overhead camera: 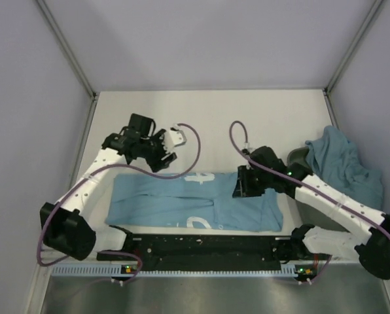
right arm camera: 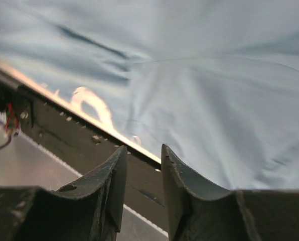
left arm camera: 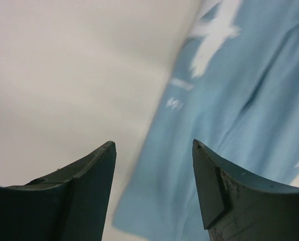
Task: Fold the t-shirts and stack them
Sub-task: Fold the other side of the tshirt into a rectangle
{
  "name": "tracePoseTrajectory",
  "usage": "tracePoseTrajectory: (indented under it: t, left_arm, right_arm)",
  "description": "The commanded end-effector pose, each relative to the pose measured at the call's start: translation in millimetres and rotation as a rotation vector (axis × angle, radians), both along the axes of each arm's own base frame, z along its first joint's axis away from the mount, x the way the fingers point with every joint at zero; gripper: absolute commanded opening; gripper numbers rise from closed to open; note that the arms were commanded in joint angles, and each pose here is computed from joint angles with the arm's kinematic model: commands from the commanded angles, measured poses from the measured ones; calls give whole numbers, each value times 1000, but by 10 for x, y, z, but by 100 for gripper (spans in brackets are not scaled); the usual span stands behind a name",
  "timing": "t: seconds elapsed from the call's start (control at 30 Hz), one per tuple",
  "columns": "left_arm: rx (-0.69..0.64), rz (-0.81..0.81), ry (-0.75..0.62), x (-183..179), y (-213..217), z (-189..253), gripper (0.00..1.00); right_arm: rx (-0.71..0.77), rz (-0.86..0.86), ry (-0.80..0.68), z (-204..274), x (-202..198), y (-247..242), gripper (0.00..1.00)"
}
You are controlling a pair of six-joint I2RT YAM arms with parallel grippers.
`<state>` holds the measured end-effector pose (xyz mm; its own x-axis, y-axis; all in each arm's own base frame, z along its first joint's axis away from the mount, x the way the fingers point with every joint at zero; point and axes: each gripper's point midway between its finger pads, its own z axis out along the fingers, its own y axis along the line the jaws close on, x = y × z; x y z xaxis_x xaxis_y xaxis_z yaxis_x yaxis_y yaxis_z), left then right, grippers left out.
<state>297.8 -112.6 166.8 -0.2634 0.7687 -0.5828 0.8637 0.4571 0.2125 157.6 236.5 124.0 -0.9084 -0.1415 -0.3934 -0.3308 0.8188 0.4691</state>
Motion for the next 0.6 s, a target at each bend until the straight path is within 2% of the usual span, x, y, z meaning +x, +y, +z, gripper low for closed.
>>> tracePoseTrajectory:
  t: [0.0,0.13,0.27,0.43,0.57]
  left_arm:
    - [-186,-247,247,-761,-1052,-57,67]
    - [-123,-535,307,-1437,-1604,-348,69]
    - [10,-705,251,-1811,-1899,-635,70]
    - [41,-806,156,-1992,-2196,-802,70]
    - [92,-797,108,-1896,-2330,-972,70]
  right_arm:
    - [-119,-320,133,-320,-183,-692,36]
    - [-116,-418,189,-500,-380,-884,43]
    - [-151,-492,257,-728,-529,-996,44]
    - [-140,-487,332,-793,-682,-976,43]
    - [-155,-493,364,-864,-771,-1015,46]
